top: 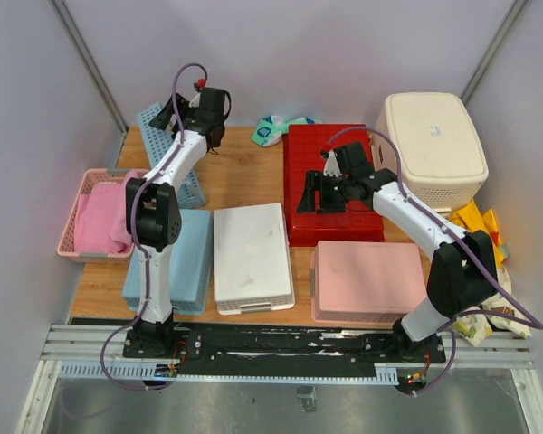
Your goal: Turn the large container upside down
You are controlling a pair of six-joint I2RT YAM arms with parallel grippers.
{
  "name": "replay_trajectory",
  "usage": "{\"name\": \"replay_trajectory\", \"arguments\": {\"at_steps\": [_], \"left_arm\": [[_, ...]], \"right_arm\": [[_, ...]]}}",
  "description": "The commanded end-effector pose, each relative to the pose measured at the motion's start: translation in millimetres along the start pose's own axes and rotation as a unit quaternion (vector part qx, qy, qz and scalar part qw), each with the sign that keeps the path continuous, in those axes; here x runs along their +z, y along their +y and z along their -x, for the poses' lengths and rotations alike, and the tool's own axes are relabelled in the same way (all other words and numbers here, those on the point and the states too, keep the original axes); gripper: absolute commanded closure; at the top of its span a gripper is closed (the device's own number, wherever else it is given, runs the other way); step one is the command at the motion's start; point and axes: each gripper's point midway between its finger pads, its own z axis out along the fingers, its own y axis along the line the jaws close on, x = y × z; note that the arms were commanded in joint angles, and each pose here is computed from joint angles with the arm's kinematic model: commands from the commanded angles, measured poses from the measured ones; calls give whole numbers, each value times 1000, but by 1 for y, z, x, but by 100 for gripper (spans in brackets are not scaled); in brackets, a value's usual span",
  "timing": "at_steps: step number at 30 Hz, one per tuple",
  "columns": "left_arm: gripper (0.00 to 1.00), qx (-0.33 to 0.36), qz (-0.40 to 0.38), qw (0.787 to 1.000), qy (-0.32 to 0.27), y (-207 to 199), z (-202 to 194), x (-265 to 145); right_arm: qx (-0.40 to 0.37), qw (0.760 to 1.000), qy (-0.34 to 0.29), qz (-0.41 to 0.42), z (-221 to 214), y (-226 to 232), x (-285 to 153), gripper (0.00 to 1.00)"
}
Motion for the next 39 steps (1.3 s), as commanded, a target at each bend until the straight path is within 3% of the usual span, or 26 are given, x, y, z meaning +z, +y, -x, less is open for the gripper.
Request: {"name": "replay_trajectory", "arguments": {"at_steps": [1, 8, 15, 19, 21, 29, 37, 39], "left_arm": [[12, -94, -39, 994, -33, 10, 30, -16], [10, -179, -161, 969, -58, -7, 53, -36], [2, -272, -182, 941, -86, 26, 79, -53], [1, -344, -210, 908, -114, 68, 93, -77], [1, -386, -256, 878, -120, 83, 94, -87], [1, -504, -388, 770, -38, 106, 16, -61], [1, -528, -435, 729, -15, 99, -40, -47], [1, -540, -458, 706, -9, 92, -49, -39]], "right_arm": [[2, 1000, -5, 6, 4, 0, -2, 32], [3, 1000, -7, 8, 5, 0, -4, 32], [0, 1000, -13, 9, 5, 2, -9, 32], [-2, 999, -28, 29, 15, 15, -13, 32], [-10, 998, -45, 47, 26, 29, -15, 33], [-75, 984, -90, 131, 76, 132, 12, 33], [-116, 967, -116, 196, 115, 228, 59, 31], [-110, 961, -128, 217, 125, 243, 70, 30]]}}
